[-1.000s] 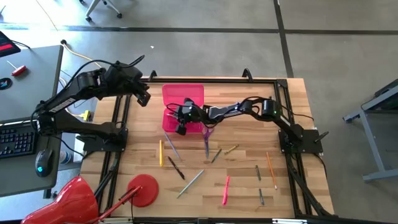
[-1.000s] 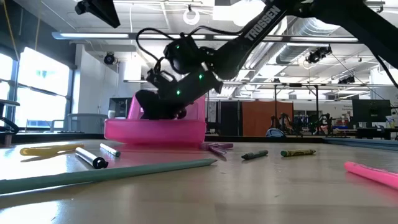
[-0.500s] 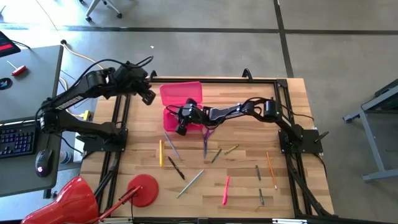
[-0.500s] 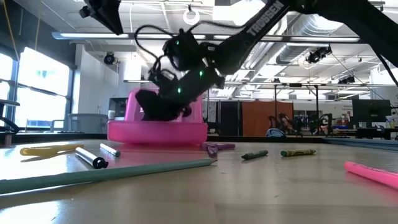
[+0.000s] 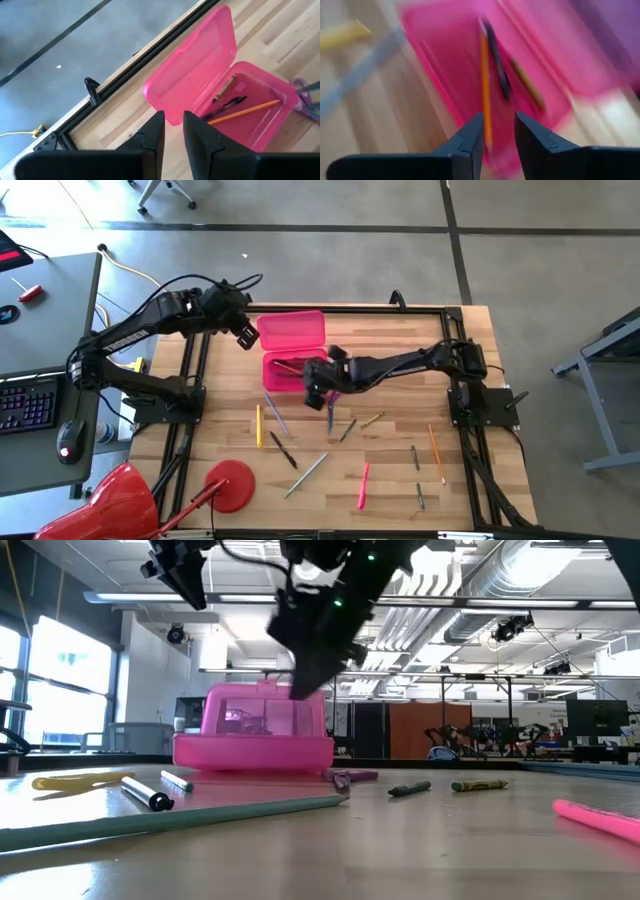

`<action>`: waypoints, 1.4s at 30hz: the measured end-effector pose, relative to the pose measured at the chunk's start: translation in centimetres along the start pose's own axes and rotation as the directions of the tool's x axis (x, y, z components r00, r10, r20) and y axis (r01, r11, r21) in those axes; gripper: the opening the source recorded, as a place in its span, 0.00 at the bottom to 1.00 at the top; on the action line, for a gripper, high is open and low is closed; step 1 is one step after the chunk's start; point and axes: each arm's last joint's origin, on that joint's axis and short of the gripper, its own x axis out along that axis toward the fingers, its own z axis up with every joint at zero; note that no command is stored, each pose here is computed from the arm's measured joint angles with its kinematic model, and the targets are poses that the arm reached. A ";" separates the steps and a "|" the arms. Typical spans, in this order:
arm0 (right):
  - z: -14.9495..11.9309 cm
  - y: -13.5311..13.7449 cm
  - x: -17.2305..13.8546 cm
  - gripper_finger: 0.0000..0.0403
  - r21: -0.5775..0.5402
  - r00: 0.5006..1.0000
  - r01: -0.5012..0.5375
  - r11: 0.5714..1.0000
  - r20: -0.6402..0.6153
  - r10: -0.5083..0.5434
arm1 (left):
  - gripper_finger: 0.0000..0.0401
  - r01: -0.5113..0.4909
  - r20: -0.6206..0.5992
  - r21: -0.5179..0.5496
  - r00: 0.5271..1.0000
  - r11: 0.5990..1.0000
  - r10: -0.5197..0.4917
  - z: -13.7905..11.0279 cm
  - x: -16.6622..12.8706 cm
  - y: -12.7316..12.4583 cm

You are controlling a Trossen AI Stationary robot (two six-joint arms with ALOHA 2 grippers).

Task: Pick & place school supplies into a supply box
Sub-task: Put the purple scissors into the pink supply box

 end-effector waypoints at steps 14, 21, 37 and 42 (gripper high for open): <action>-7.0 -0.1 1.8 0.21 0.214 0.946 0.213 0.953 -0.289 -0.147 | 0.25 0.005 0.009 0.023 1.000 1.000 -0.005 0.1 0.0 -0.1; -8.8 -1.4 3.9 0.21 0.315 0.954 0.217 0.924 -0.269 -0.132 | 0.25 0.011 0.022 0.017 1.000 1.000 -0.011 0.3 0.0 -0.1; -7.7 -2.4 2.6 0.21 0.290 0.955 0.226 0.930 -0.253 -0.153 | 0.25 0.029 0.021 0.016 0.999 0.999 -0.030 0.3 0.0 -0.1; -6.9 -2.6 3.0 0.21 0.335 0.971 0.208 0.919 -0.186 -0.152 | 0.25 0.032 0.031 0.013 0.999 0.999 -0.032 0.4 0.0 -0.2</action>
